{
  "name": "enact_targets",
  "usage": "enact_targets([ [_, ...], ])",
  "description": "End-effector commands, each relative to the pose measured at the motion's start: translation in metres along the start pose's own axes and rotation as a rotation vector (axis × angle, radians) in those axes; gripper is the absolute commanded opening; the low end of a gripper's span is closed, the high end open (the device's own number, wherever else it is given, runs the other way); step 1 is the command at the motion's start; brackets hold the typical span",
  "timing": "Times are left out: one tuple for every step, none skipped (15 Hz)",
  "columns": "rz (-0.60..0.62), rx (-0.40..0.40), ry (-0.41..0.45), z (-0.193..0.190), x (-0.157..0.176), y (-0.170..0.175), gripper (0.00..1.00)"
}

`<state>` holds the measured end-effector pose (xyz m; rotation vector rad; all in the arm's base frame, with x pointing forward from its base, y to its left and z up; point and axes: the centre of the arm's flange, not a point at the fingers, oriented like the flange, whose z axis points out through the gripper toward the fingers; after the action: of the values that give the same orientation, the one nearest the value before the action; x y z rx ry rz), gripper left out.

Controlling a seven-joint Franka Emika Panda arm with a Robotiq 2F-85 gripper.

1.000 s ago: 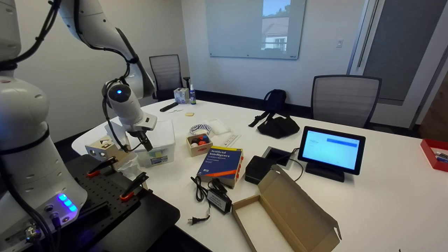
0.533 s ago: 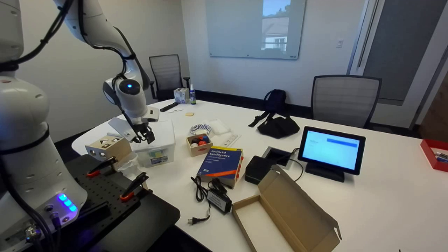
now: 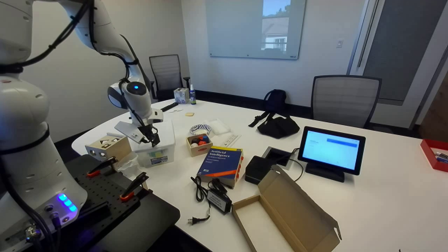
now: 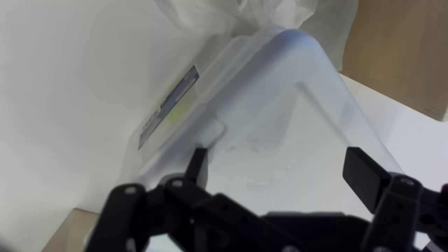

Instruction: Place the white lid on the tote

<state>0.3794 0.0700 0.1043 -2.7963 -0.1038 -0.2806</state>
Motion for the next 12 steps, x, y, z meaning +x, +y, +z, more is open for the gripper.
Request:
enact_targets([
  [-0.009,-0.056,-0.051,0.004,0.010,0.002,1.00],
  [-0.014,-0.064,-0.059,0.004,0.011,0.004,1.00],
  [-0.016,-0.069,-0.069,0.003,0.013,0.005,1.00],
  [-0.019,-0.072,-0.079,0.003,0.013,0.006,1.00],
  [-0.024,-0.076,-0.089,0.003,0.014,0.006,1.00],
  [-0.026,-0.080,-0.096,0.004,0.015,0.007,1.00],
  [-0.025,-0.080,-0.096,0.005,0.016,0.007,1.00],
  [-0.027,-0.084,-0.100,0.007,0.016,0.007,1.00],
  [-0.028,-0.091,-0.106,0.010,0.017,0.007,1.00],
  [-0.030,-0.098,-0.109,0.013,0.018,0.008,1.00],
  [-0.034,-0.105,-0.111,0.018,0.018,0.009,1.00],
  [-0.042,-0.109,-0.111,0.023,0.019,0.010,1.00],
])
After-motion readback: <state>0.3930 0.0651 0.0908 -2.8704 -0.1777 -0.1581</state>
